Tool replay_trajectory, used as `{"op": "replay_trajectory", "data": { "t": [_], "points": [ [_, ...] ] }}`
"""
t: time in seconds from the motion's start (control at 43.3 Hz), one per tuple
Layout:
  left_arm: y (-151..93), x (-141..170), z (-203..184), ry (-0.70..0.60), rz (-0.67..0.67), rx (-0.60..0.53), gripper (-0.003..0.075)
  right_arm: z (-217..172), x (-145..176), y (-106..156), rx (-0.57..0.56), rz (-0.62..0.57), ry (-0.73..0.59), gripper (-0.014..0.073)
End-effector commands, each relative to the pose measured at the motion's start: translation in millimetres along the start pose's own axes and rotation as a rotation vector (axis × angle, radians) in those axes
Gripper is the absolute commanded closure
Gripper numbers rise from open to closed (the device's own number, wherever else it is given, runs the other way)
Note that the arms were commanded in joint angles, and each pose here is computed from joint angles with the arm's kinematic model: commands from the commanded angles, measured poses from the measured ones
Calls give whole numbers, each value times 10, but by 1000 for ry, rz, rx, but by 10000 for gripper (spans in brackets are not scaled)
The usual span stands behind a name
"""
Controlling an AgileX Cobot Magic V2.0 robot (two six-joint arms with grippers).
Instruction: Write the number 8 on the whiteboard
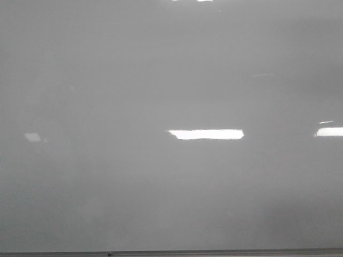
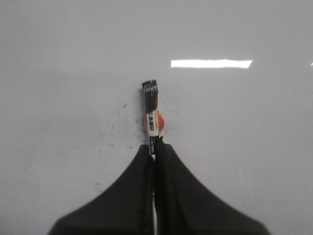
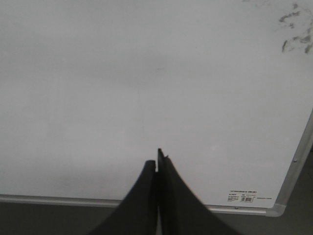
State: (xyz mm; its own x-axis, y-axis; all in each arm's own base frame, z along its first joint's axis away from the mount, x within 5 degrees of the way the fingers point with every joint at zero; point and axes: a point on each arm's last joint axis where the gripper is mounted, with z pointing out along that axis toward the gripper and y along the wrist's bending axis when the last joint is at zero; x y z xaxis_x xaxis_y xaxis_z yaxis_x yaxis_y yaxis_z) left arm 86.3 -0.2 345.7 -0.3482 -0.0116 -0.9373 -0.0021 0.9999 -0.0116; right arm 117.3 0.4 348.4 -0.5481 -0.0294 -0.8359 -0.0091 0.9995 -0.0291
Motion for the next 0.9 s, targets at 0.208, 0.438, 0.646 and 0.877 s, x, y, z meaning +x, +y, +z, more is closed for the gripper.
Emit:
{"op": "replay_trajectory", "data": {
  "t": [0.208,0.438,0.646,0.877],
  "points": [
    [-4,-85,339,94,17,5,220,-16,-114,28,-19,-35,-44,119],
    [0,-6,804,247,16,4,246,-16,-117,28,-19,-35,-47,129],
    [-21,69,1230,306,-46,22,285,-16,-117,28,-19,-35,-47,129],
    [-9,146,1632,287,-59,10,325,-16,-114,28,-19,-35,-44,129]
  ]
}}
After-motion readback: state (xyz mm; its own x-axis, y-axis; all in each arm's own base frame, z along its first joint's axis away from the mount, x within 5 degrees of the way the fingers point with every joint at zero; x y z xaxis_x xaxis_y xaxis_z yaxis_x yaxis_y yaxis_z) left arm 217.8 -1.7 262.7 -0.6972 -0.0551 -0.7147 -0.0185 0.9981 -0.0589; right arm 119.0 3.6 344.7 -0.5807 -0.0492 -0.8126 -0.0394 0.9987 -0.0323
